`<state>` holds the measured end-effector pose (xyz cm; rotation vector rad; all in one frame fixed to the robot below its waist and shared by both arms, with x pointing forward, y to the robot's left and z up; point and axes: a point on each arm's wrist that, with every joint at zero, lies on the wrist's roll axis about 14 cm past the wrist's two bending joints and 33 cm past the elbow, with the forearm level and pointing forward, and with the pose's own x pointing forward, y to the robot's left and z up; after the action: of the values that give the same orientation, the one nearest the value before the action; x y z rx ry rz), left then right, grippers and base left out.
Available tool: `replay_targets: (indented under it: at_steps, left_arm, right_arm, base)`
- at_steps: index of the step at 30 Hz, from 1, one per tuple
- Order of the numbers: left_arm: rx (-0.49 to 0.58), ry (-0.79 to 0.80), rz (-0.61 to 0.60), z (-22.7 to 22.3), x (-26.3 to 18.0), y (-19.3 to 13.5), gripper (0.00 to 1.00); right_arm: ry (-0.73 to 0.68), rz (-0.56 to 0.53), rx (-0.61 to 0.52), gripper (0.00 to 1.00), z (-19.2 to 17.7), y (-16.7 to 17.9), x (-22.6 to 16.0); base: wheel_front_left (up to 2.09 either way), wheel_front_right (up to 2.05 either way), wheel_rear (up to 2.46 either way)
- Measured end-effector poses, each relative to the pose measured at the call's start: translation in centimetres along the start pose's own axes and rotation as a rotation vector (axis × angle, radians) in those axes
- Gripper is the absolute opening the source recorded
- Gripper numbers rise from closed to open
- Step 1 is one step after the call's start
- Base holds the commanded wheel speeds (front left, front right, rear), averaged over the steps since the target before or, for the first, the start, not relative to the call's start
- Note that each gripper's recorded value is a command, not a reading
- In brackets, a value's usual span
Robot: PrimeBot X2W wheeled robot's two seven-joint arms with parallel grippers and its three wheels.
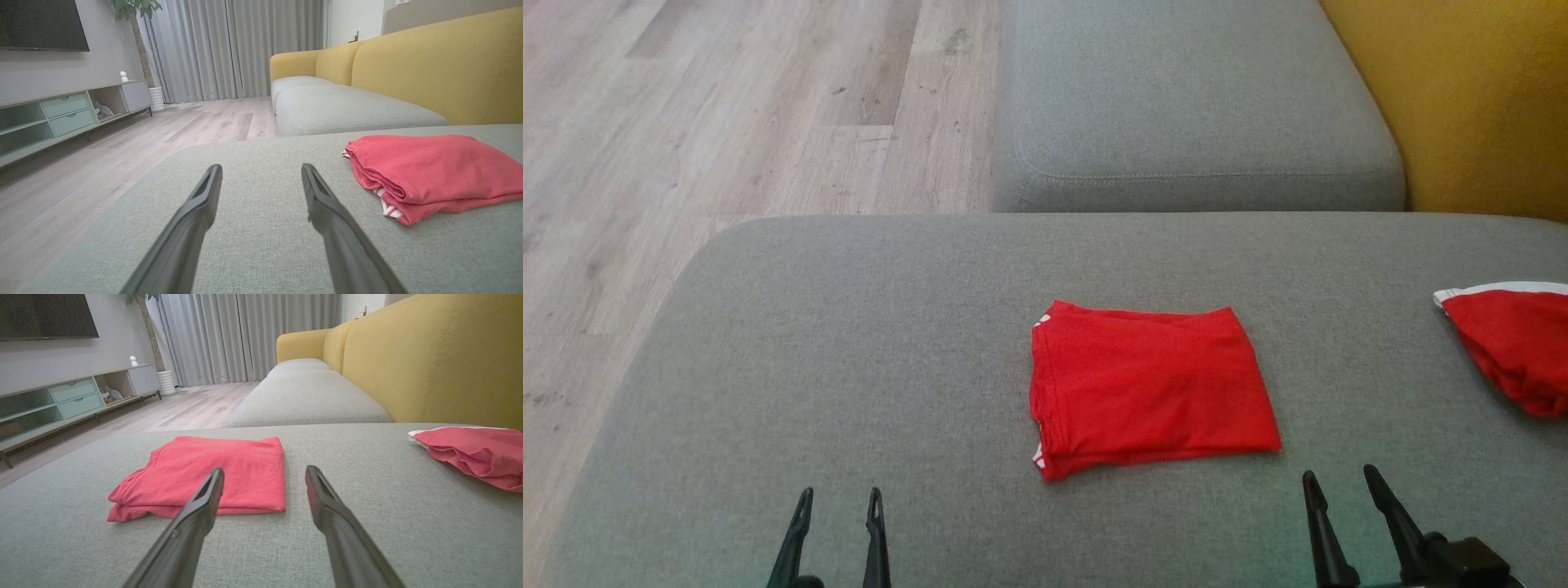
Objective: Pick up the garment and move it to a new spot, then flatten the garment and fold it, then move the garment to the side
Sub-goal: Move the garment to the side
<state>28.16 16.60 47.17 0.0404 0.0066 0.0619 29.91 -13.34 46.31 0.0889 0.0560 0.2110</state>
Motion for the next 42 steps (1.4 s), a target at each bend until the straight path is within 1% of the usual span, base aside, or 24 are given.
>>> replay_targets:
  at_steps: [8,11,15,18,21,25,29,33,37,38,39,40,41,42]
  left_arm:
    - [0.002,0.009,0.001,-0.2,0.1,0.0,1.00]
    - [0.007,0.018,-0.001,-0.4,0.2,0.0,1.00]
    - [0.006,0.034,-0.007,-0.8,0.4,-0.2,1.00]
    - [0.012,0.048,-0.013,-1.0,0.8,-0.3,1.00]
    - [0.016,0.045,-0.021,-0.9,1.5,-0.4,1.00]
    - [0.017,0.044,-0.033,-0.7,2.0,-0.8,1.00]
    - [0.010,0.056,-0.040,-1.0,2.3,-1.1,1.00]
    - [0.008,0.052,-0.033,-0.7,3.0,-1.0,1.00]
    - [0.019,0.065,-0.010,-1.1,3.1,-0.3,1.00]
    - [0.020,0.073,-0.006,-1.3,3.0,-0.2,1.00]
    - [0.020,0.078,-0.003,-1.4,2.9,-0.1,1.00]
    - [0.020,0.081,-0.001,-1.5,2.9,-0.1,1.00]
    - [0.020,0.084,0.000,-1.6,2.9,0.0,1.00]
    - [0.020,0.088,0.001,-1.7,2.9,0.0,1.00]
  right_arm:
    - [0.010,-0.003,0.011,1.00,-0.3,0.1,0.1]
    - [0.035,-0.016,0.021,1.00,-1.1,-0.2,0.1]
    - [0.101,-0.051,0.098,1.00,-3.2,-0.9,0.3]
    - [0.117,-0.055,0.144,1.00,-3.5,-1.0,2.3]
    - [0.131,-0.029,0.162,1.00,-3.4,-0.7,5.2]
    - [0.222,-0.018,0.158,1.00,-4.1,-1.4,8.5]
    - [0.314,-0.018,0.127,1.00,-4.9,-2.3,11.2]
    - [0.380,-0.017,0.101,1.00,-6.1,-2.8,13.0]
    - [0.460,-0.006,0.083,1.00,-8.2,-2.2,13.4]
    - [0.479,-0.005,0.081,0.84,-8.7,-2.2,13.4]
    - [0.487,-0.002,0.080,0.48,-9.0,-2.0,13.4]
    - [0.490,0.001,0.079,0.20,-9.1,-1.9,13.6]
    - [0.490,0.003,0.078,0.20,-9.1,-1.8,13.8]
    - [0.485,0.006,0.077,0.00,-9.0,-1.7,14.1]
  base:
    - [0.00,0.00,0.00]
    - [0.00,0.00,0.00]
    - [0.00,0.00,0.00]
    - [0.00,0.00,0.00]
    - [0.00,0.00,0.00]
    - [0.00,0.00,0.00]
    - [0.00,0.00,0.00]
    - [0.00,0.00,0.00]
    - [0.00,0.00,0.00]
    - [0.00,0.00,0.00]
    - [0.00,0.00,0.00]
    - [0.00,0.00,0.00]
    - [0.00,0.00,0.00]
    - [0.00,0.00,0.00]
